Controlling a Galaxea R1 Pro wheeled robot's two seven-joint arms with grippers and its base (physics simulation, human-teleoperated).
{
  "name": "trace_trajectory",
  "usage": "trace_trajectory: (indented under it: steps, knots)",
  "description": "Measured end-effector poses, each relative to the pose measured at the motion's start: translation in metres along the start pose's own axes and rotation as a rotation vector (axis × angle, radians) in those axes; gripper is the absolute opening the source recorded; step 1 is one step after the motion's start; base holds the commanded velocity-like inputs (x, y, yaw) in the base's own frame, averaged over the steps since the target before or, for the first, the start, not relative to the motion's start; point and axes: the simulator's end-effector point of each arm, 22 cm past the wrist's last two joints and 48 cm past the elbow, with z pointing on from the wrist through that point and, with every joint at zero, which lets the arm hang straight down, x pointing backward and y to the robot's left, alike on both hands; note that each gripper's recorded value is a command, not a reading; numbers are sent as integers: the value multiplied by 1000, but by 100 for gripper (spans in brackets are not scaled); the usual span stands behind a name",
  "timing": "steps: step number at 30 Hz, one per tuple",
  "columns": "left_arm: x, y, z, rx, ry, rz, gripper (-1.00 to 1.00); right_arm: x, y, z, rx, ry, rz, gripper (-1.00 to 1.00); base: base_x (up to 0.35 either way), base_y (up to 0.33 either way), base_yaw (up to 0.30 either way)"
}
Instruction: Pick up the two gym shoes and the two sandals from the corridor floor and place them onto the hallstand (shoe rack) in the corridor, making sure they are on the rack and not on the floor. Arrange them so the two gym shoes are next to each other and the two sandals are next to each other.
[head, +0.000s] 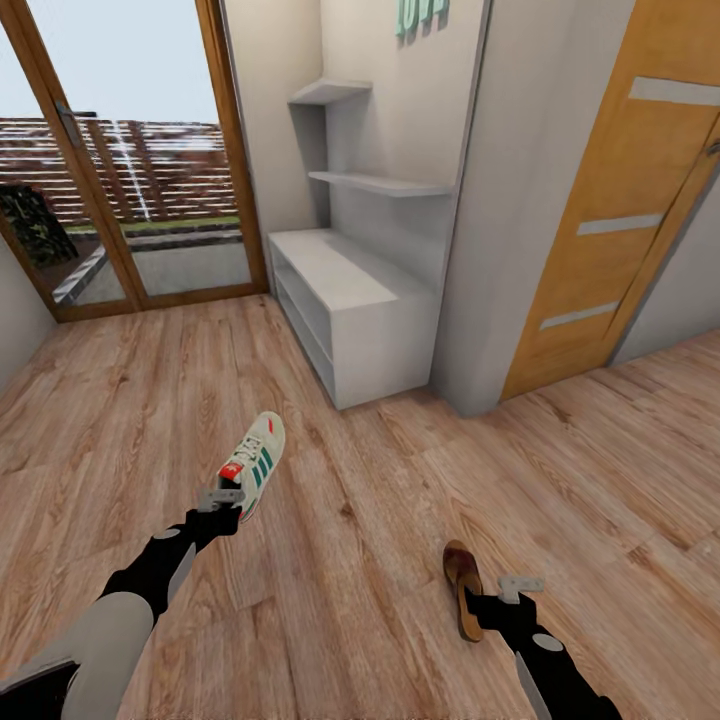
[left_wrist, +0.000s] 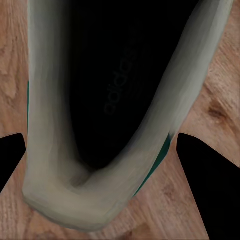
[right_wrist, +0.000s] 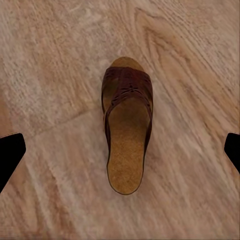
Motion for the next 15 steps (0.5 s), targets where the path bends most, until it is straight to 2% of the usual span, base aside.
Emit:
trace_trajectory:
  steps: [6,7,11,15]
  knots:
    - [19,-8,10,10,9,-2,-100,18,-5,9,22,12,2,100,0,0,0]
    - [22,-13,12,17,11,-2,-100,21,-22,9,103,14,4,100,0,0,0]
    - [34,-17,18,23,18,-4,-100,30,-32,14,155,15,4,100,0,0,0]
    - [48,-20,24,26,37,-5,-100,39,-35,18,169,29,2,100,0,0,0]
